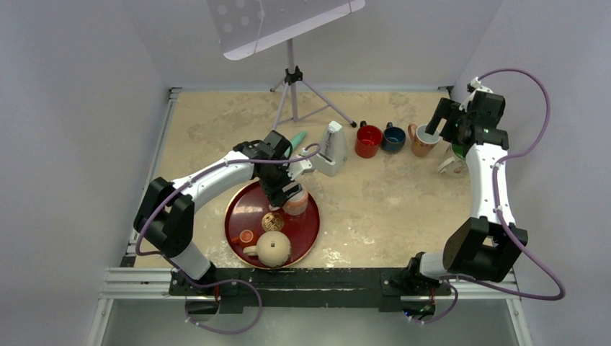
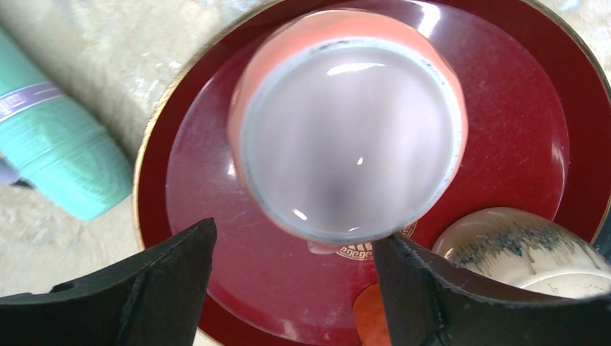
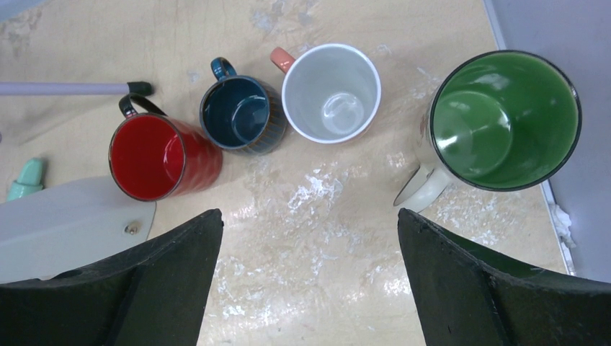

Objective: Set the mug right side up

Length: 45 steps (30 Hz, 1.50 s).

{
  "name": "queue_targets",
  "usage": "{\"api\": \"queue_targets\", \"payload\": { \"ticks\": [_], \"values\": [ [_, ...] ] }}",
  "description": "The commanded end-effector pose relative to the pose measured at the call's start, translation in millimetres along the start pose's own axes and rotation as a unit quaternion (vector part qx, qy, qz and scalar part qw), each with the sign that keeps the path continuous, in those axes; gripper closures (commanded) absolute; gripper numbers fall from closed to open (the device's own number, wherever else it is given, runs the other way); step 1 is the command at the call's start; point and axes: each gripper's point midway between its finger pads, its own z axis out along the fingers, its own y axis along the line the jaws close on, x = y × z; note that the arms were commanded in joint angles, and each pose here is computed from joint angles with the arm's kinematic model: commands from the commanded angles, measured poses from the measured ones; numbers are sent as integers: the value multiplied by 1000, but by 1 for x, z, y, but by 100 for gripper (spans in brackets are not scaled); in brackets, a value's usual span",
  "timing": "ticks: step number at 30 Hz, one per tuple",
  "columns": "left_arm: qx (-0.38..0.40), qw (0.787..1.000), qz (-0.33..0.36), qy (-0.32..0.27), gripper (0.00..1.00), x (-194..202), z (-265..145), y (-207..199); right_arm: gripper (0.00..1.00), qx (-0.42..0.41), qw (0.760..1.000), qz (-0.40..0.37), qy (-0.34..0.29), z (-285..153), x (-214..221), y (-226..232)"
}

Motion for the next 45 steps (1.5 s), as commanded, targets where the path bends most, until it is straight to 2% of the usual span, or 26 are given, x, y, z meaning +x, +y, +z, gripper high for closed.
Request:
{"api": "queue_targets", "payload": {
  "ticks": [1, 7, 9, 12, 15, 20, 23, 26, 31, 33, 37, 40, 43, 45],
  "values": [
    [33, 996, 56, -61, 24, -13, 14, -7, 6, -24, 1000, -7, -19, -7, -6, 8],
    [37, 996, 41, -66, 33, -3, 26, -3, 6, -27, 999, -11, -26, -13, -6, 9],
    [27, 996, 47, -65, 40, -2, 30, 1, 6, -30, 999, -11, -26, -13, -5, 10],
    [32, 996, 55, -57, 62, 2, 35, 1, 6, -32, 999, -10, -23, -12, -2, 11],
    [46, 997, 38, -50, 98, 0, 32, -3, 6, -33, 999, -10, -24, -15, -2, 11],
    [66, 997, -9, -49, 100, -12, -2, -12, 6, -53, 998, -9, -30, -25, 0, 19],
    [88, 991, -65, -76, 100, -27, -39, -17, 6, -91, 995, -17, -38, -39, 4, 37],
    [126, 980, -91, -121, 100, -50, -79, -31, 6, -166, 984, -37, -51, -60, 10, 74],
    [175, 957, -106, -206, 100, -99, -152, -52, 2, -348, 933, -60, -70, -117, 29, 153],
    [186, 947, -114, -236, 100, -120, -181, -55, 1, -418, 902, -57, -89, -148, 32, 182],
    [219, 926, -119, -285, 100, -155, -228, -63, 1, -550, 823, -24, -141, -214, 38, 221],
    [227, 917, -127, -304, 100, -174, -252, -66, 1, -606, 781, 22, -149, -240, 46, 230],
    [234, 910, -114, -323, 100, -186, -267, -73, 2, -623, 768, 57, -137, -245, 53, 234],
    [242, 909, -103, -324, 100, -190, -268, -80, 2, -658, 737, 64, -142, -264, 54, 241]
  ]
}}
